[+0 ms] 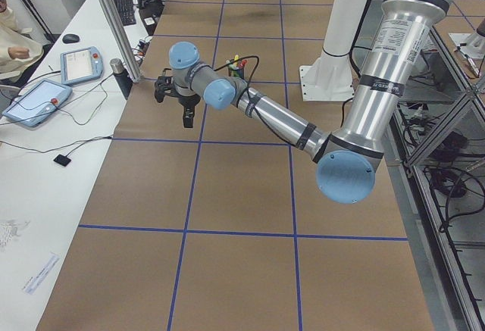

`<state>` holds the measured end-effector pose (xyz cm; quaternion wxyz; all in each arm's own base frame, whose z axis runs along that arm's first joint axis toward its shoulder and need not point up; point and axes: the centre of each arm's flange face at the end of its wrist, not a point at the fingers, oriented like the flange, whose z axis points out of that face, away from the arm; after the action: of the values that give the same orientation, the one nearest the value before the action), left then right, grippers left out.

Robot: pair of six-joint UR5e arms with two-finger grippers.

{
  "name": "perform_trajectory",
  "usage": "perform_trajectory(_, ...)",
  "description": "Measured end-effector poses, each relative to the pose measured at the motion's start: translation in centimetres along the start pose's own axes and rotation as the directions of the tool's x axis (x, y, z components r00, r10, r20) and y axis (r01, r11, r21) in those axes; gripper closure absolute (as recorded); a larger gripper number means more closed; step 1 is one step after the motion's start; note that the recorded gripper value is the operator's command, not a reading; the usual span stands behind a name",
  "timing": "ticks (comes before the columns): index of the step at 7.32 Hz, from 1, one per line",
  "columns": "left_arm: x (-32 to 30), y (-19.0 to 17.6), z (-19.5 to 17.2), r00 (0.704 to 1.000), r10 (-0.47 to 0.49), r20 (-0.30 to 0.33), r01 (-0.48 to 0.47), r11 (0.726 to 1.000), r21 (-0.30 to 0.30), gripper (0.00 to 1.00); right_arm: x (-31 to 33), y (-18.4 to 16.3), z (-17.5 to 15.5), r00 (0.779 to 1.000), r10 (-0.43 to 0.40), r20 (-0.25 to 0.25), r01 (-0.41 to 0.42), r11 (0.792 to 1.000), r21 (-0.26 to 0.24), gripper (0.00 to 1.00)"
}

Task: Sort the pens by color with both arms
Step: 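Swing the right gripper in toward the black mesh pen cup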

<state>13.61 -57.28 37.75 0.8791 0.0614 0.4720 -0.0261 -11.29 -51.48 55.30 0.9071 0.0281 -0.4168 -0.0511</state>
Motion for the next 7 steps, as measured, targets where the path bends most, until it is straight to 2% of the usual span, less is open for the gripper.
perform_trajectory(4,-2.6,1.2,1.2,0.995,0.095,0.019,-0.094,0.995,-0.029,0.00,-10.4,-1.1,0.5,0.998,0.040,0.057,-0.039,0.999,-0.007,0.01)
perform_trajectory(7,-3.4,1.5,1.5,0.993,0.112,0.022,-0.112,0.993,-0.036,0.00,-19.0,-1.6,0.8,0.992,0.051,0.112,-0.049,0.999,-0.018,0.01)
